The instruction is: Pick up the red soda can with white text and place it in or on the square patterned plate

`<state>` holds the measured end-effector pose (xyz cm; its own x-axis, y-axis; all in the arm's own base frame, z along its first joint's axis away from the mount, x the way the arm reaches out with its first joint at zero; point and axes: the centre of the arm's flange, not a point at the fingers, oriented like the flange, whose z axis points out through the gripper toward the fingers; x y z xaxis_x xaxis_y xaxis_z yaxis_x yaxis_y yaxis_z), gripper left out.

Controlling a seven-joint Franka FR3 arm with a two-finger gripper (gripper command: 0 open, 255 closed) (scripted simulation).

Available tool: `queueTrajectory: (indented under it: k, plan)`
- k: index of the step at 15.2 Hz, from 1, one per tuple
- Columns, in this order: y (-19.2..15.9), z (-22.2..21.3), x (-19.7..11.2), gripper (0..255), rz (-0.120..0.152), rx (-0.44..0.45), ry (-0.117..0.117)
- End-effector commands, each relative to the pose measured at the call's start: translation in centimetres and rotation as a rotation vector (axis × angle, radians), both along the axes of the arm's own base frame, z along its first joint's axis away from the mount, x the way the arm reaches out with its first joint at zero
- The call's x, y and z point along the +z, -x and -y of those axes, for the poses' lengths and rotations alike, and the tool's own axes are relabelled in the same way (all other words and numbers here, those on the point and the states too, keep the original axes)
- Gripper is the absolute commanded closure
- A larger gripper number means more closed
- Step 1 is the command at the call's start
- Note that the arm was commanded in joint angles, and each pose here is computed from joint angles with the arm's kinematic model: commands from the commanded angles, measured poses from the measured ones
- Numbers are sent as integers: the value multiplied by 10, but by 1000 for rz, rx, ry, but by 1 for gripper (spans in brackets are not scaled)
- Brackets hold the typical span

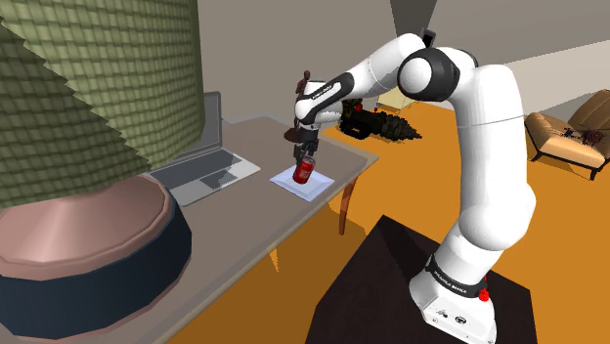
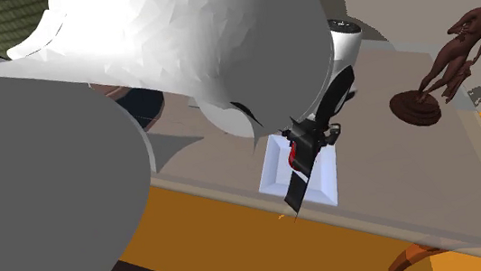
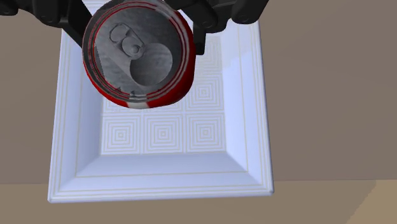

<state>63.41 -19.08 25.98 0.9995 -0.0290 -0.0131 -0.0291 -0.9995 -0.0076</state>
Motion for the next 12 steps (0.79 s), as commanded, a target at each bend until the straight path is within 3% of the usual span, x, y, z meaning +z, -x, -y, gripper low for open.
queueTrajectory:
  k: [1, 4, 5, 10, 12]
  plan:
    - [0, 0, 0, 255, 1, 0, 0]
    - [0, 0, 0, 255, 1, 0, 0]
    - [0, 0, 0, 0, 1, 0, 0]
    - [0, 0, 0, 0, 1, 0, 0]
    - [0, 0, 26, 0, 1, 0, 0]
